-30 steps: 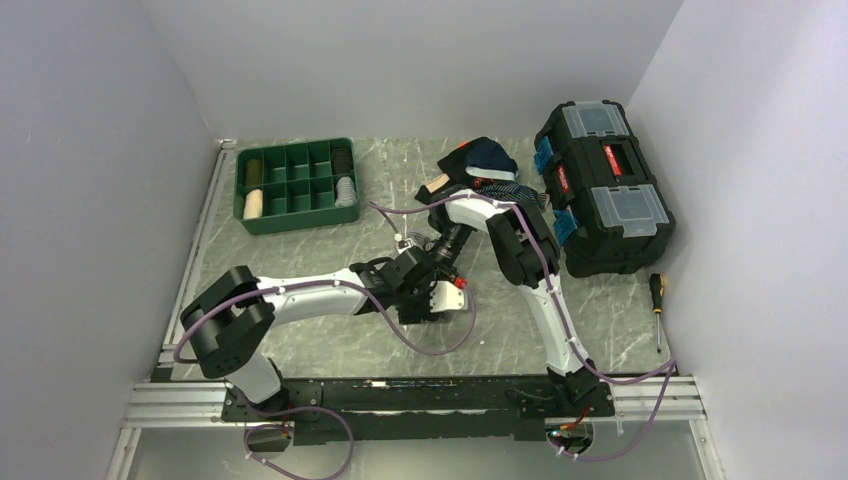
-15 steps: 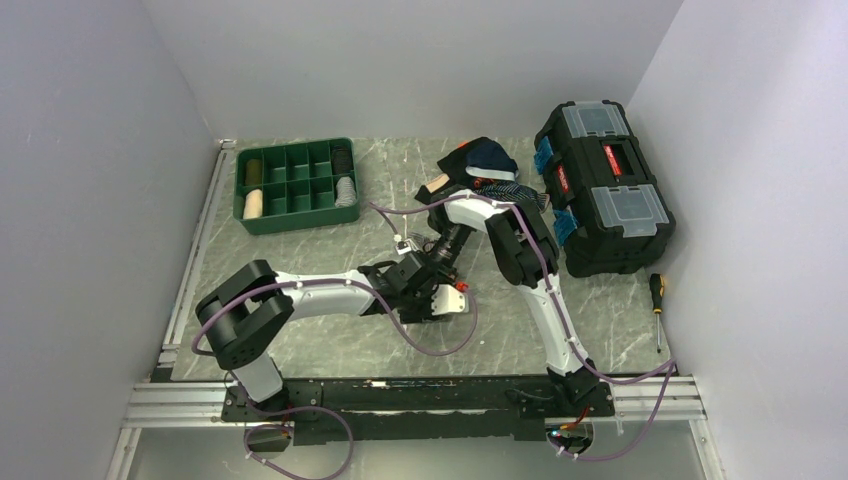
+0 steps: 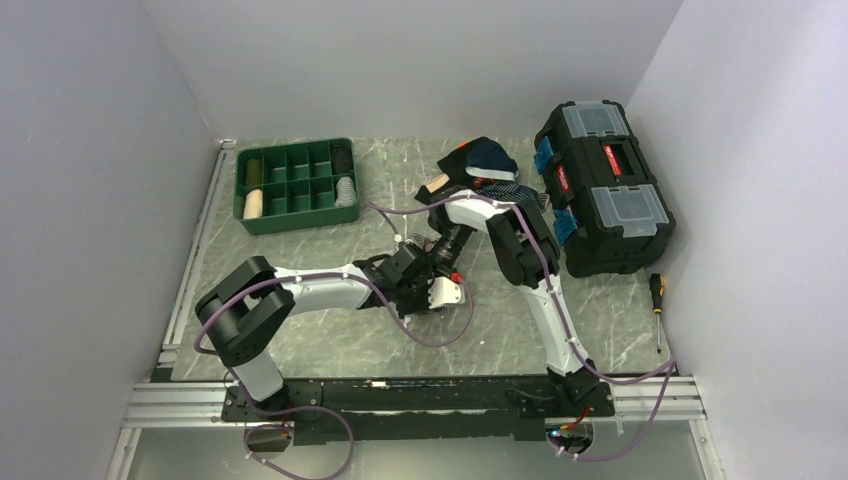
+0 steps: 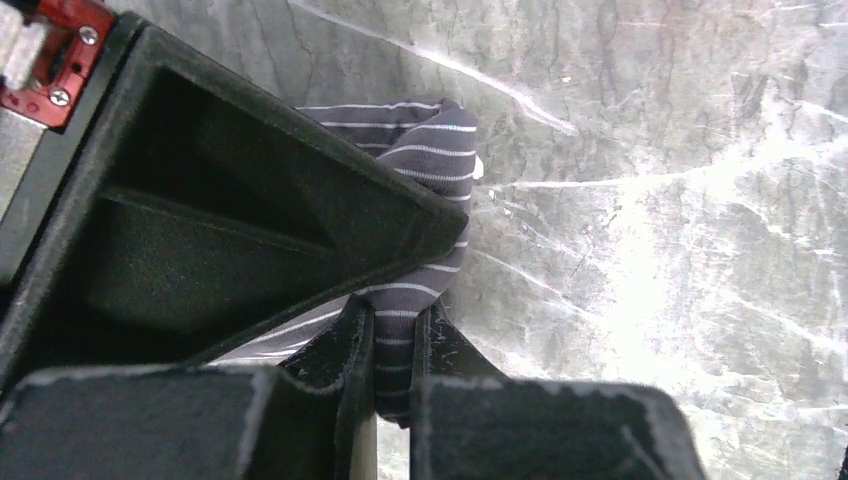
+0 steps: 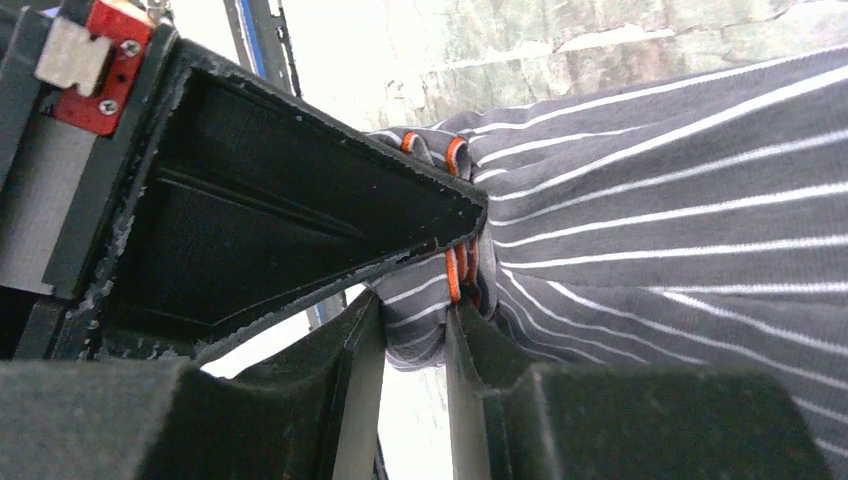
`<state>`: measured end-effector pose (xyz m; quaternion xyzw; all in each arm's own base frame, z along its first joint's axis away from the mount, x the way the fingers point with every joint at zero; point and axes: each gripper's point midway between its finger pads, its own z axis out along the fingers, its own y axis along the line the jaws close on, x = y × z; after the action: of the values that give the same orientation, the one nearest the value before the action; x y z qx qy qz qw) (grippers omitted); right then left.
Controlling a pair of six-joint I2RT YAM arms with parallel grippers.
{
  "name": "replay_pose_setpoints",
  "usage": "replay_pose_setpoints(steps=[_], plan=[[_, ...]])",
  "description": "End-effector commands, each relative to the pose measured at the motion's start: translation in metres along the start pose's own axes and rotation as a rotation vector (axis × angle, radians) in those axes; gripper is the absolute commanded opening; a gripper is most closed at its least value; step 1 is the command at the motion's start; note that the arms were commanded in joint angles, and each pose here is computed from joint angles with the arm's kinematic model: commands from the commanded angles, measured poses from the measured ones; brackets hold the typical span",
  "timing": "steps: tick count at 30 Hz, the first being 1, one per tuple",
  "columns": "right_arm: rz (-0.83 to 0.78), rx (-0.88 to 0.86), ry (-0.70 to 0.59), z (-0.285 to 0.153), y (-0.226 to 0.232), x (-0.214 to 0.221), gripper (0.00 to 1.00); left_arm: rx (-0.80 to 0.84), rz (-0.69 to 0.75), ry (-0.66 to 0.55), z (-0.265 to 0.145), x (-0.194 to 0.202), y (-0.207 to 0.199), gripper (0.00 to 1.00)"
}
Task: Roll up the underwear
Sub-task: Roll the underwear to the center of the board.
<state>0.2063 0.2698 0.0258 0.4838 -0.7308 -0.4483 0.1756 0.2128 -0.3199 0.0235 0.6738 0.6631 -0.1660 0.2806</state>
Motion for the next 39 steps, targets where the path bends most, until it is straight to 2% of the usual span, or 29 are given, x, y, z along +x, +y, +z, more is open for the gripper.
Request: replay_pose_setpoints(steps=[1, 6, 13, 22, 32, 39], plan=[[-0.135, 0.11, -0.023, -0.011, -0.006, -0.01, 0.31, 0.17, -0.071, -0.003, 0.011, 0.018, -0.037, 0.0], [-0.172, 0.192, -0.056, -0.026, 0.003, -0.012, 0.46, 0.194, -0.075, -0.026, 0.01, 0.019, -0.041, 0.0], [-0.189, 0.244, -0.093, -0.048, 0.017, -0.009, 0.59, 0.204, -0.107, -0.031, 0.011, 0.02, -0.037, 0.0], [-0.151, 0.347, -0.175, -0.09, 0.017, 0.008, 0.6, 0.252, -0.178, -0.056, 0.006, 0.019, -0.033, 0.0], [-0.108, 0.481, -0.347, -0.118, 0.018, 0.024, 0.58, 0.504, -0.486, -0.11, -0.005, 0.016, -0.009, 0.0], [-0.202, 0.588, -0.453, -0.126, 0.03, 0.021, 0.59, 0.738, -0.721, -0.132, -0.007, 0.012, 0.002, 0.0]])
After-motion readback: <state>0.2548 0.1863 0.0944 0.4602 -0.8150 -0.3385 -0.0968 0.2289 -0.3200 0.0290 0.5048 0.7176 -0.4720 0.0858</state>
